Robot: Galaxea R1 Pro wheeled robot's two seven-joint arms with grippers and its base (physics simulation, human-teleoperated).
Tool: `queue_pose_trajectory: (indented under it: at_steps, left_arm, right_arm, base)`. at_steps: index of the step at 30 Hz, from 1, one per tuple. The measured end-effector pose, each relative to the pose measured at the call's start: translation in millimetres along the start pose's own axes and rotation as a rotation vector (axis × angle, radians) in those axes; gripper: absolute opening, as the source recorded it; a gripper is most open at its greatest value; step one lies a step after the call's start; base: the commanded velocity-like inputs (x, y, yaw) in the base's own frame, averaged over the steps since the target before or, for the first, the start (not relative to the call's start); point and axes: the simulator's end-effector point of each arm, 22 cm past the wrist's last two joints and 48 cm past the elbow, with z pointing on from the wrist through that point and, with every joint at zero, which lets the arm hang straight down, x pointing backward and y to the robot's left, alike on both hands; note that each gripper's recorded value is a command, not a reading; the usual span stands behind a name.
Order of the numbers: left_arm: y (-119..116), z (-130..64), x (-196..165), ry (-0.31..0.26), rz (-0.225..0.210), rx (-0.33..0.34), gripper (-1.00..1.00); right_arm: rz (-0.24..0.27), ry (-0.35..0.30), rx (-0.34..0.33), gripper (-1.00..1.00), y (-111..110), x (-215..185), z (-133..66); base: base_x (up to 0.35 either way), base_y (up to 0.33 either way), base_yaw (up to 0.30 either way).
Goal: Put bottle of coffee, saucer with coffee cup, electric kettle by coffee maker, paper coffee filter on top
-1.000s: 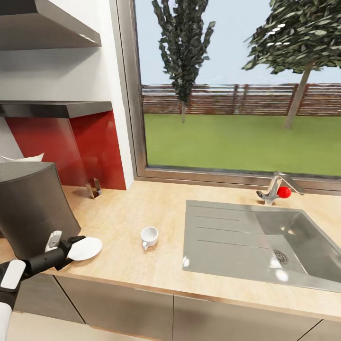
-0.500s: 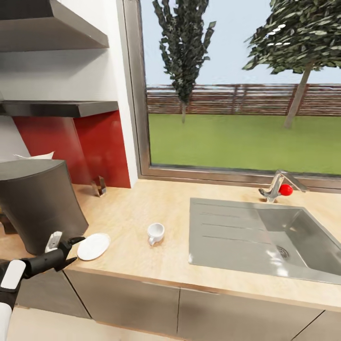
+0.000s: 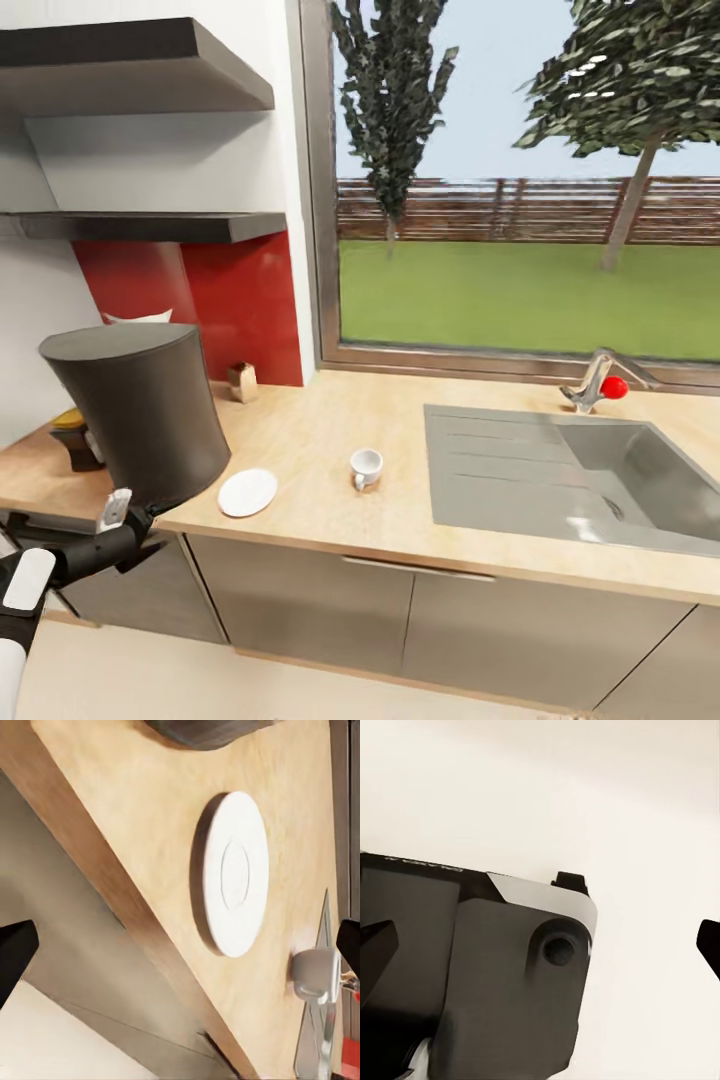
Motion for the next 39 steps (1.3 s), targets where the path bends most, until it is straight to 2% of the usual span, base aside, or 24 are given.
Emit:
queue_pose_trajectory:
  at_steps: [7, 9, 11, 12, 13, 17, 21, 23, 25, 28, 29, 30, 33, 34, 35, 36, 37, 39]
  left_arm:
    - [0, 0.1, 1, 0.001, 0.001, 0.0, 1.0]
    - [14, -0.5, 9, 0.014, -0.01, -0.022, 1.0]
    - [41, -5.1, 22, 0.021, -0.023, -0.06, 1.0]
    - [68, -10.7, 32, 0.011, -0.021, -0.103, 1.0]
    - [77, -12.8, 36, 0.006, -0.022, -0.115, 1.0]
    - [181, -46.7, 64, -0.086, 0.059, -0.299, 1.0]
    - [256, -82.2, 93, -0.108, 0.11, -0.44, 1.0]
    - [281, -100.3, 105, -0.11, 0.147, -0.495, 1.0]
    - [297, -113.0, 109, -0.119, 0.193, -0.533, 1.0]
    - [325, -139.0, 117, -0.129, 0.36, -0.615, 1.0]
    - [336, -149.6, 123, -0.111, 0.452, -0.652, 1.0]
    - [344, -155.6, 128, -0.092, 0.518, -0.674, 1.0]
    - [371, -168.9, 162, 0.029, 0.679, -0.728, 1.0]
    - [376, -171.0, 169, 0.055, 0.702, -0.733, 1.0]
    - [388, -176.4, 190, 0.131, 0.775, -0.745, 1.0]
    - [395, -178.9, 203, 0.174, 0.817, -0.75, 1.0]
    - [399, -180.8, 212, 0.203, 0.849, -0.759, 1.0]
    - [406, -183.5, 222, 0.225, 0.88, -0.787, 1.0]
  right_arm:
    - [0.0, 0.0, 0.0, 1.0, 0, 0, -0.1]
    - [0.0, 0.0, 0.0, 1.0, 0, 0, -0.1]
    - [0.0, -0.001, -0.002, 1.0, 2, 0, -0.1]
    - [0.002, -0.003, -0.004, 1.0, 3, -1, -0.1]
    - [0.003, -0.004, -0.004, 1.0, 3, -1, -0.1]
    - [0.006, -0.012, -0.01, 1.0, 7, -5, -0.2]
    - [0.005, -0.015, -0.014, 1.0, 9, -6, -0.2]
    - [0.005, -0.015, -0.014, 1.0, 10, -6, -0.2]
    - [0.006, -0.015, -0.014, 1.0, 10, -6, -0.2]
    - [0.007, -0.016, -0.013, 1.0, 9, -6, -0.2]
    - [0.008, -0.018, -0.012, 1.0, 8, -6, -0.2]
    - [0.009, -0.02, -0.012, 1.0, 8, -6, -0.2]
    - [0.01, -0.044, -0.008, 1.0, 5, -11, -0.3]
    - [0.01, -0.048, -0.007, 1.0, 5, -12, -0.4]
    - [0.01, -0.058, -0.006, 1.0, 4, -14, -0.5]
    - [0.01, -0.062, -0.005, 1.0, 4, -15, -0.6]
    - [0.011, -0.065, -0.005, 1.0, 3, -15, -0.6]
    - [0.011, -0.067, -0.003, 1.0, 2, -15, -0.7]
  base:
    - [-0.142, 0.143, 0.0]
    - [-0.013, 0.013, 0.0]
    - [-0.004, 0.004, 0.0]
    - [-0.002, 0.002, 0.0]
    - [0.0, 0.0, 0.0]
    - [0.0, 0.0, 0.0]
    - [0.0, 0.0, 0.0]
    - [0.0, 0.0, 0.0]
    - [0.0, 0.0, 0.0]
    - [0.0, 0.0, 0.0]
    - [0.0, 0.0, 0.0]
    - [0.0, 0.0, 0.0]
    - [0.0, 0.0, 0.0]
    - [0.0, 0.0, 0.0]
    - [0.0, 0.0, 0.0]
    - [0.0, 0.0, 0.0]
    - [0.0, 0.0, 0.0]
    - [0.0, 0.0, 0.0]
